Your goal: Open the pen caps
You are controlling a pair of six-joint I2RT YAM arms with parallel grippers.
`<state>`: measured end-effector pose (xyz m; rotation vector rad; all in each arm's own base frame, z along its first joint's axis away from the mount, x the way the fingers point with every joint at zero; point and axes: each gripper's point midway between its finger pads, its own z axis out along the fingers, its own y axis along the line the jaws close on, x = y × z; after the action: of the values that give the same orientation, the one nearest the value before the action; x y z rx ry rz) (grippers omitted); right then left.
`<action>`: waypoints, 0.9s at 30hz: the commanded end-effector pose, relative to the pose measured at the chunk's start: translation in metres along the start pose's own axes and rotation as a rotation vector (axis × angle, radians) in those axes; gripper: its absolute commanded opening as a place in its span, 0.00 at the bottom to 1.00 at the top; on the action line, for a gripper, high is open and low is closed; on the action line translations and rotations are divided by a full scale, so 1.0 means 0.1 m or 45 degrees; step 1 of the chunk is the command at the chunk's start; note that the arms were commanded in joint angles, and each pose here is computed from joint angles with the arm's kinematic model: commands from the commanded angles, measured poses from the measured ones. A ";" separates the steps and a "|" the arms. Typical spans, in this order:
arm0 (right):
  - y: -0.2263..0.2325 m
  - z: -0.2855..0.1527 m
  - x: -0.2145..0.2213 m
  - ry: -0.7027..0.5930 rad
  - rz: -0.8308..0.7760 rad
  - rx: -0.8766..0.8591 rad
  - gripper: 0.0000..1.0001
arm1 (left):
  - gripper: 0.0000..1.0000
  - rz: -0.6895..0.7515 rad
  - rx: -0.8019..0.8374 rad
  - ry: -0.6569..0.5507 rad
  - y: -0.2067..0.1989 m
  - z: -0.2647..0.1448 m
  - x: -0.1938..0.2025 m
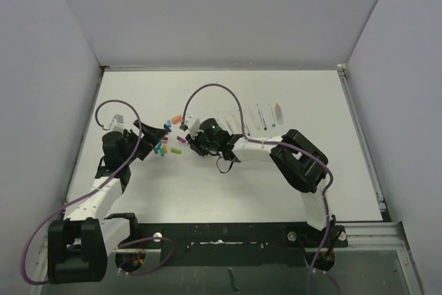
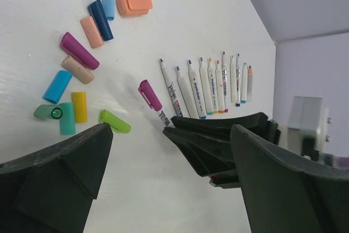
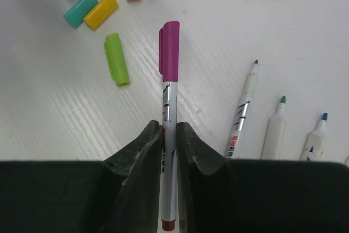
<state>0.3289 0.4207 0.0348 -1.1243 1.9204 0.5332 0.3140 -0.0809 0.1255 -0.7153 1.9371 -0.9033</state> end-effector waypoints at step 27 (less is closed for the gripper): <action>0.04 -0.88 -0.90 -0.371 0.043 0.002 0.00 | 0.48 0.099 0.280 0.080 -0.81 0.72 0.41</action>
<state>0.3065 0.4005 0.1176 -1.0077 1.8007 0.6269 0.3505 -0.1745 0.1149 -0.5300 1.9844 -1.0438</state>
